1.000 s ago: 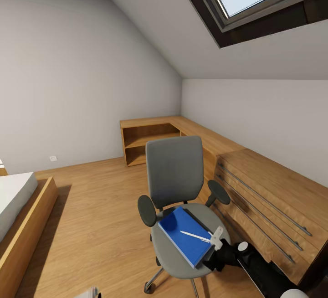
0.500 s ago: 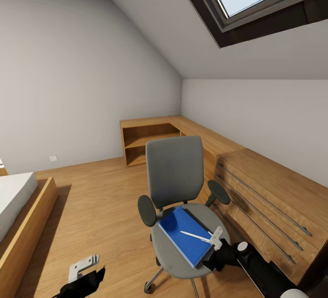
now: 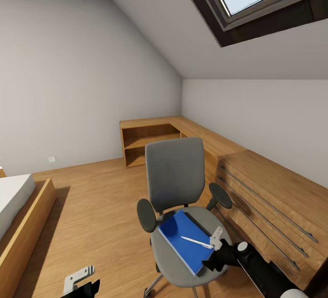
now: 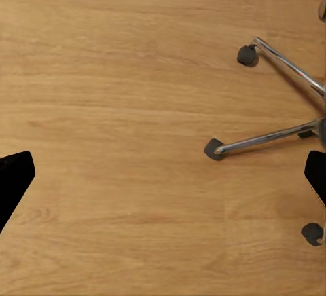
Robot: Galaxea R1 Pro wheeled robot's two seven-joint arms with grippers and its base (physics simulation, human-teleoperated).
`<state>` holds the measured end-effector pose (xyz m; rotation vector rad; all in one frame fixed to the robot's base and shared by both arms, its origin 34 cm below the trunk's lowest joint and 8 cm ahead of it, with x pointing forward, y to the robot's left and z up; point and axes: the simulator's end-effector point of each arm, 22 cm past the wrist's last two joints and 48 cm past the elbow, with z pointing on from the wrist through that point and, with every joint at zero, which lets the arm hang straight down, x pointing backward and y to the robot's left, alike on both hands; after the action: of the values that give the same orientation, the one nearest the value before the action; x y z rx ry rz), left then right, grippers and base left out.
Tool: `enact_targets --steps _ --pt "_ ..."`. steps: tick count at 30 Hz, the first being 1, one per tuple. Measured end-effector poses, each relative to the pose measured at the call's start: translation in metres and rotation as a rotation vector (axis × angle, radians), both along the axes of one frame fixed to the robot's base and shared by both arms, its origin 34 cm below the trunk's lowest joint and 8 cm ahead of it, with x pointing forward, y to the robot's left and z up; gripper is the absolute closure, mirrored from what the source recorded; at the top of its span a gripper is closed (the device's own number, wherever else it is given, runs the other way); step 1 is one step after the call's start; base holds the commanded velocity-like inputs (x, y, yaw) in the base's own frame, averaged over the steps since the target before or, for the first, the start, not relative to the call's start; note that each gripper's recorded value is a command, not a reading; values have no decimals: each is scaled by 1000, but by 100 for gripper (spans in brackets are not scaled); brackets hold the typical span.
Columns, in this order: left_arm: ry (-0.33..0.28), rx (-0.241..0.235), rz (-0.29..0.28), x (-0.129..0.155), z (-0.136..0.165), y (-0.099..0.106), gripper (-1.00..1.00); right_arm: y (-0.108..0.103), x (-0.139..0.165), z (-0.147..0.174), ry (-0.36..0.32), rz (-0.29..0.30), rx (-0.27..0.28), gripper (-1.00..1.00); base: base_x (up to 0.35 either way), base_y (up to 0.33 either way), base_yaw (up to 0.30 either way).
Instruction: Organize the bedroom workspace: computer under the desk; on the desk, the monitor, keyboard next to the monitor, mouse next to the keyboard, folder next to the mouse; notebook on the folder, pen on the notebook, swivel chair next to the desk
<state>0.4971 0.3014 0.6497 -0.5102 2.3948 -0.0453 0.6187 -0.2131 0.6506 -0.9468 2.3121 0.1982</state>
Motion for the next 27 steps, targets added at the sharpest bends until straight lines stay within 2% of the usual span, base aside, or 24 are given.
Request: enact_targets --steps 23,27 --pt "-8 6 5 2 1 3 -100 2 -2 -2 3 7 -4 -100 108 0 0" --pt "-30 9 45 7 10 19 -100 2 -2 -2 3 8 -3 -100 11 0 0"
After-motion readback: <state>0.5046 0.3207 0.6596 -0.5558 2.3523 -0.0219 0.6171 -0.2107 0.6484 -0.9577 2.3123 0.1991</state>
